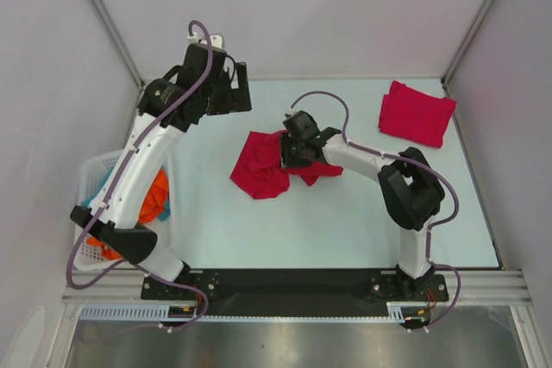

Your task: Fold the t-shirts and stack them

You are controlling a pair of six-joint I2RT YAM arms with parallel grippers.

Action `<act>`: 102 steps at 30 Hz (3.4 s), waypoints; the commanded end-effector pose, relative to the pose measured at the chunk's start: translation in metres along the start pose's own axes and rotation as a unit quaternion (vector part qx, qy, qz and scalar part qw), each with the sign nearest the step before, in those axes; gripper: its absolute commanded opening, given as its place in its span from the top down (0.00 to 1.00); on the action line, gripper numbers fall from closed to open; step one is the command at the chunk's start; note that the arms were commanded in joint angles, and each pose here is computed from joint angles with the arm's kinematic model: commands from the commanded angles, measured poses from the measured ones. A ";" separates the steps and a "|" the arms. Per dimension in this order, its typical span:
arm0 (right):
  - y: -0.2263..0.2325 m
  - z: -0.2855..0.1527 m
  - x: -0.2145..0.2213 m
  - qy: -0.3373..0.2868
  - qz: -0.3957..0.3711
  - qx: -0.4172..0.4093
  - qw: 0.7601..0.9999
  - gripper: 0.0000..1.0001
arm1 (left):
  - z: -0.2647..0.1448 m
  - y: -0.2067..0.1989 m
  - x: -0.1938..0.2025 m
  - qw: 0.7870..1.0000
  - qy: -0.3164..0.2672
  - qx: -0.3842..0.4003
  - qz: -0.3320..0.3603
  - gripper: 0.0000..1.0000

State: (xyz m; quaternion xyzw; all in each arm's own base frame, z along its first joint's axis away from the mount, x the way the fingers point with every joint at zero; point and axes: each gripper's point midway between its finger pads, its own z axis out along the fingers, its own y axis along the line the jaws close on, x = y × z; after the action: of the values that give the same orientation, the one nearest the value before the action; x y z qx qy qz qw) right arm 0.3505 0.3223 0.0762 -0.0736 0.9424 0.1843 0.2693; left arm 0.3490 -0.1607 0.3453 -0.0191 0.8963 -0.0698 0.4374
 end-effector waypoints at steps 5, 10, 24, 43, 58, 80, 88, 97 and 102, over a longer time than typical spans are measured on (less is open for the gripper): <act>0.027 0.010 -0.032 -0.029 -0.024 -0.018 0.999 0.63 | -0.021 -0.001 -0.016 0.999 -0.038 0.024 0.001 0.00; 0.026 0.008 -0.034 -0.038 -0.031 -0.019 0.999 1.00 | -0.025 0.002 -0.017 0.999 -0.043 0.022 0.004 0.00; 0.031 -0.085 -0.095 -0.169 -0.048 -0.013 0.984 1.00 | -0.009 -0.003 -0.005 0.999 -0.029 0.032 0.005 0.00; 0.009 -0.262 -0.148 -0.319 -0.042 0.044 0.946 1.00 | 0.066 -0.039 0.037 0.996 0.049 0.078 0.004 0.01; 0.026 -0.262 -0.172 -0.321 -0.061 0.048 0.944 1.00 | 0.080 -0.087 0.052 0.983 0.067 0.172 -0.022 0.04; 0.061 -0.296 -0.210 -0.358 -0.085 0.034 0.929 1.00 | 0.079 -0.102 0.053 0.976 0.067 0.207 -0.022 0.09; 0.066 -0.293 -0.219 -0.363 -0.092 0.038 0.926 1.00 | 0.069 -0.107 0.052 0.971 0.062 0.230 -0.018 0.95; 0.073 -0.290 -0.224 -0.363 -0.094 0.032 0.926 1.00 | 0.059 -0.103 0.048 0.972 0.051 0.230 -0.017 0.55; 0.078 -0.291 -0.227 -0.366 -0.096 0.029 0.925 1.00 | 0.059 -0.099 0.046 0.974 0.044 0.220 -0.016 0.19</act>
State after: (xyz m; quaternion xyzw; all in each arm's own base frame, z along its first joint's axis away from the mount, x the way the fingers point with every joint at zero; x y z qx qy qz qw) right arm 0.3881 0.2900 0.4146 -0.0887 0.7986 0.1285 0.5812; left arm 0.3685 -0.2717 0.2632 0.0639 0.8930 -0.2627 0.3599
